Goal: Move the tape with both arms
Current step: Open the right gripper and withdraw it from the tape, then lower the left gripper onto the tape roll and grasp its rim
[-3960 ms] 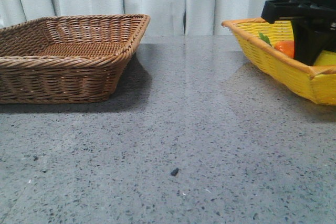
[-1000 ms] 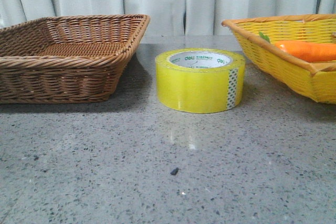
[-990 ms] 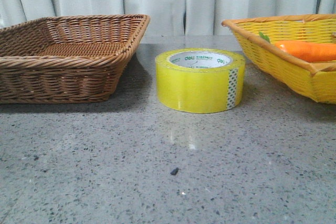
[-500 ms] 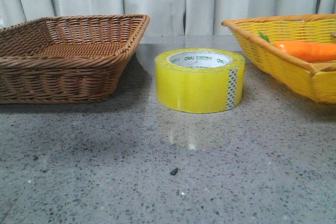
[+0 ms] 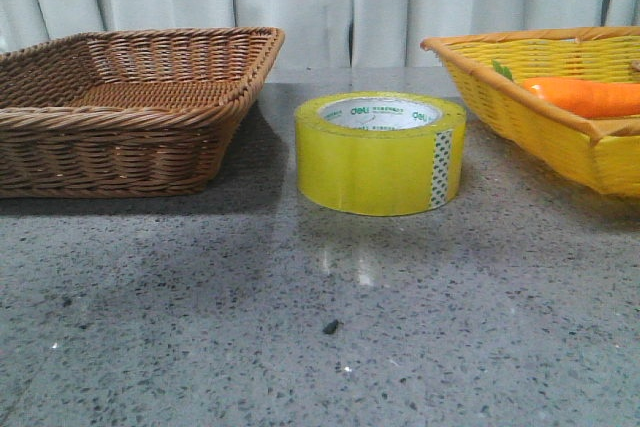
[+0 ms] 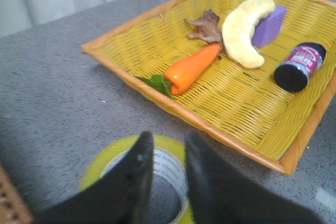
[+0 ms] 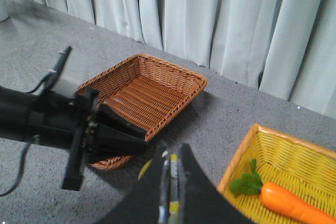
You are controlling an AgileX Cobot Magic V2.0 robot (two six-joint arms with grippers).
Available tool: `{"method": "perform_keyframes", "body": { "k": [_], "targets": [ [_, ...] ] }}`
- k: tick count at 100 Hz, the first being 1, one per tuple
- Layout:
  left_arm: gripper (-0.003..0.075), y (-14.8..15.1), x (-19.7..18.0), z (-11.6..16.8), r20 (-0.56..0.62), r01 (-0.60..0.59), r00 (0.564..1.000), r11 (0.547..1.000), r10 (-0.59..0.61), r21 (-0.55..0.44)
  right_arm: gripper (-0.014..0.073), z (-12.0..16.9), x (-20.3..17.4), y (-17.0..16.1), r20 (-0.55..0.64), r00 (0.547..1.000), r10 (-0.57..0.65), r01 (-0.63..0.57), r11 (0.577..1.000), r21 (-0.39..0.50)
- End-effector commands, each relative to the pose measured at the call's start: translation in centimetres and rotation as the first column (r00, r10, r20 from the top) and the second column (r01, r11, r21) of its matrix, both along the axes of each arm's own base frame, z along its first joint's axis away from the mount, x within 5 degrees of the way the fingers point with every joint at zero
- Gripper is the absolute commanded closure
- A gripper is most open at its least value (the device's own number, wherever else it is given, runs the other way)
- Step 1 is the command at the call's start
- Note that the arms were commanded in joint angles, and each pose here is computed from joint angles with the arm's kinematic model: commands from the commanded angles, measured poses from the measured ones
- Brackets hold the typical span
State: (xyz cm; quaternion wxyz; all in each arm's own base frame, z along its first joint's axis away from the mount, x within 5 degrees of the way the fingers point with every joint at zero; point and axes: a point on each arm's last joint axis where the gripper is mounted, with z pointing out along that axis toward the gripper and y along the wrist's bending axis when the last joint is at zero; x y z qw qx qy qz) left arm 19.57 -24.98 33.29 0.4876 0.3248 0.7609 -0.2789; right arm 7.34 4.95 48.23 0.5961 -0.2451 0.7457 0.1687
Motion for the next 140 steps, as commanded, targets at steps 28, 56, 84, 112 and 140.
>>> {"method": "perform_keyframes", "body": {
  "k": [28, 56, 84, 112, 140],
  "targets": [
    [0.0288, -5.1, 1.9, -0.3, -0.038, 0.056, 0.998, 0.997, -0.054, 0.044, 0.0668, 0.5, -0.5, -0.5, 0.078, 0.997, -0.007, 0.004, 0.999, 0.041],
    [0.0333, -6.7, 3.0, -1.8, -0.145, 0.118, 0.986, 0.957, -0.082, 0.264, 0.0668, 0.5, -0.5, -0.5, 0.075, 0.997, -0.007, 0.005, 0.999, 0.038],
    [0.0334, -7.8, 4.5, -3.0, -0.126, 0.163, 0.985, 0.886, -0.119, 0.434, 0.0668, 0.3, -0.6, -0.5, 0.063, 0.998, -0.008, 0.006, 1.0, 0.03],
    [0.0335, -8.2, 5.2, -4.0, -0.179, 0.178, 0.979, 0.857, -0.103, 0.483, 0.0668, 0.2, -0.6, -0.5, 0.046, 0.999, -0.008, 0.007, 1.0, 0.019],
    [0.0518, -8.2, 5.2, -4.0, -0.179, 0.179, 0.978, 0.857, -0.103, 0.484, 0.0668, 0.1, -0.6, -0.5, 0.043, 0.999, -0.008, 0.007, 1.0, 0.017]
  ]
}}
